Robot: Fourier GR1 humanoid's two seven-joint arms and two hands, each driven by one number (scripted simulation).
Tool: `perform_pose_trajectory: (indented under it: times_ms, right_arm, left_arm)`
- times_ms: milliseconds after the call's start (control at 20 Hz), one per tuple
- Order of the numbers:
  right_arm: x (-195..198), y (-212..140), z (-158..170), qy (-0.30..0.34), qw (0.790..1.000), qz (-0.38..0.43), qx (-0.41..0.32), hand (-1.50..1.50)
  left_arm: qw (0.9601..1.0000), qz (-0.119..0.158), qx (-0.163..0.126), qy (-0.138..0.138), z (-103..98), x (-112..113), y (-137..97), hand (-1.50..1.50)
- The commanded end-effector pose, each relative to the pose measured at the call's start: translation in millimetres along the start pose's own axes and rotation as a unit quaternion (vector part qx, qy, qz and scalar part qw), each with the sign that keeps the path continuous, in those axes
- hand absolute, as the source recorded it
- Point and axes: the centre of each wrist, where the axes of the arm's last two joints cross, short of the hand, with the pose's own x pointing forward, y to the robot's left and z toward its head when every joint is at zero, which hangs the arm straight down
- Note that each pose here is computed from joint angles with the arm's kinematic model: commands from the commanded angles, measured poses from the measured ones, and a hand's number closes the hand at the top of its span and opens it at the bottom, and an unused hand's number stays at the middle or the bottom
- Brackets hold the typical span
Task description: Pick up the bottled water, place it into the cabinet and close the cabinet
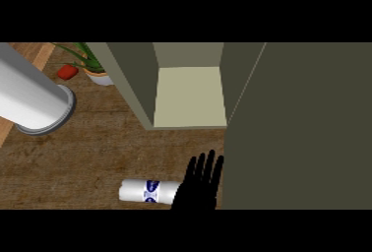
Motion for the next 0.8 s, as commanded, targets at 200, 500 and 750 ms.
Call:
perform_pose_trajectory:
  times_ms: [200, 500, 750]
  right_arm:
    - [29.3, 6.8, 13.9, -0.034, 0.999, 0.012, -0.011, -1.5]
    - [33.7, 10.5, 26.1, -0.024, 0.999, 0.017, -0.018, -1.5]
    - [34.3, 12.1, 32.7, -0.019, 1.0, 0.019, -0.01, -1.5]
  left_arm:
    - [0.9976, 0.025, -0.007, 0.063, -21.3, -59.9, 13.1, -1.5]
    - [0.9934, 0.058, -0.007, 0.099, -27.3, -107.9, 6.6, -1.5]
    - [0.9928, 0.046, -0.008, 0.111, -29.2, -165.8, 22.3, -1.5]
